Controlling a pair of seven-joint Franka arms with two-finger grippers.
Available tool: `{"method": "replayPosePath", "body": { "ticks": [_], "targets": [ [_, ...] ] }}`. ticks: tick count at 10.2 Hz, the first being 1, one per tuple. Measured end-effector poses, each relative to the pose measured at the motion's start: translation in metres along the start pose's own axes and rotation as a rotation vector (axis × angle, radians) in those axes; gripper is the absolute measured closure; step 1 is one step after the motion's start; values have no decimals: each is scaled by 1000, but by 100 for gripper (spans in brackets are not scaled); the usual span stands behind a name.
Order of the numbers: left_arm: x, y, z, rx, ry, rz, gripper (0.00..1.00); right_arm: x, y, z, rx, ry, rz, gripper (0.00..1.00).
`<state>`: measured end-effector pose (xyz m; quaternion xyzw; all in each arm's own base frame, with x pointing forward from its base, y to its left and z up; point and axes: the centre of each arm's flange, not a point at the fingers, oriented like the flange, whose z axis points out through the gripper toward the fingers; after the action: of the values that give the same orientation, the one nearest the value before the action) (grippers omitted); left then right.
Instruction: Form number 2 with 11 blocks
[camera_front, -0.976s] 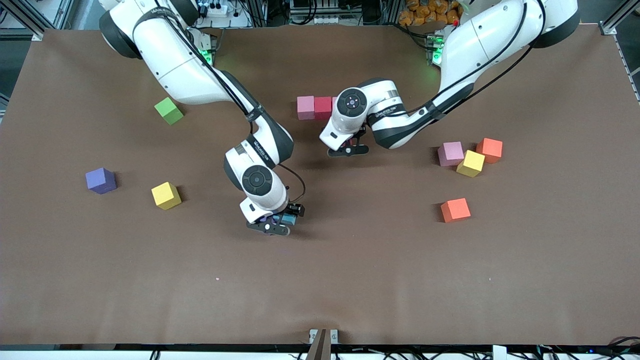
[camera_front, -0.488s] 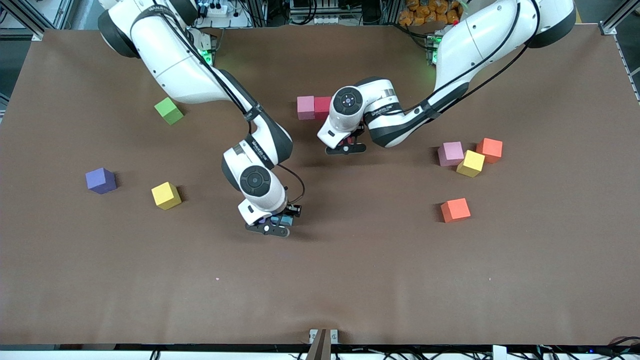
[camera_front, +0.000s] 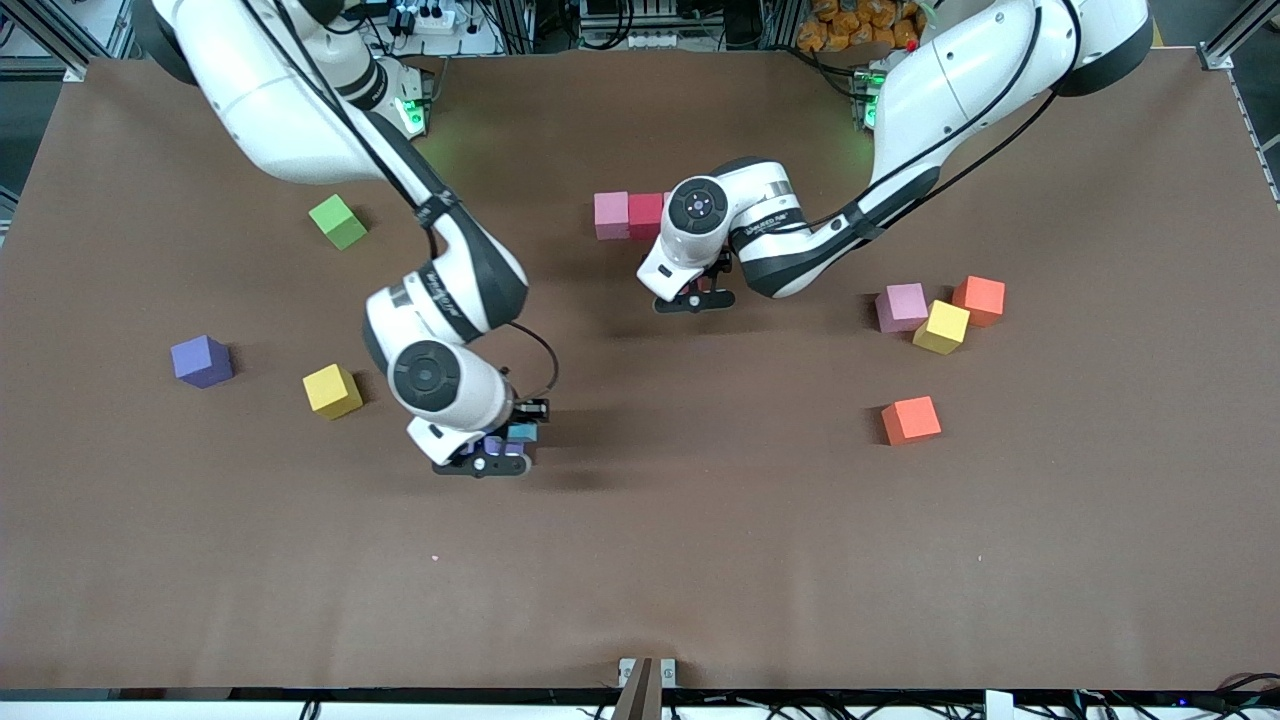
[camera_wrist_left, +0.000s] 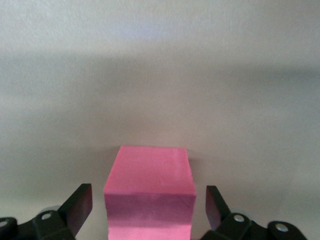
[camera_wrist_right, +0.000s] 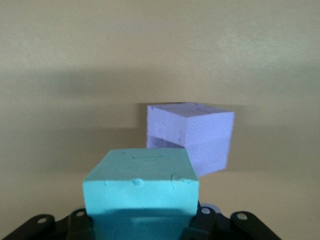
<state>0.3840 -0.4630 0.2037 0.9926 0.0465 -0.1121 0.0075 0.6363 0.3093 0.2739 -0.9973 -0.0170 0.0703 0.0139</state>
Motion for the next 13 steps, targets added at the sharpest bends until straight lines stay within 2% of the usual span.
{"method": "replayPosePath", "body": {
  "ticks": [2,4,5,8,11,13],
  "targets": [
    [-11,16,-32,-30,18,-33,0,-23,0,0,-20,-24,-66,39],
    [-30,26,-91,-19,25,-49,0,-48,-17,-1,-21,-36,-121,39],
    [-26,18,-127,-13,32,-64,0,-60,-29,-3,-18,-40,-149,39],
    [27,-51,-198,-21,41,-145,0,-96,-56,-14,-19,-45,-283,39],
    [93,-133,-216,-26,30,-148,0,-141,-93,-26,-19,-44,-453,39],
    [129,-186,-222,-37,32,-169,0,-181,-134,-23,-46,-41,-616,39]
  ]
}}
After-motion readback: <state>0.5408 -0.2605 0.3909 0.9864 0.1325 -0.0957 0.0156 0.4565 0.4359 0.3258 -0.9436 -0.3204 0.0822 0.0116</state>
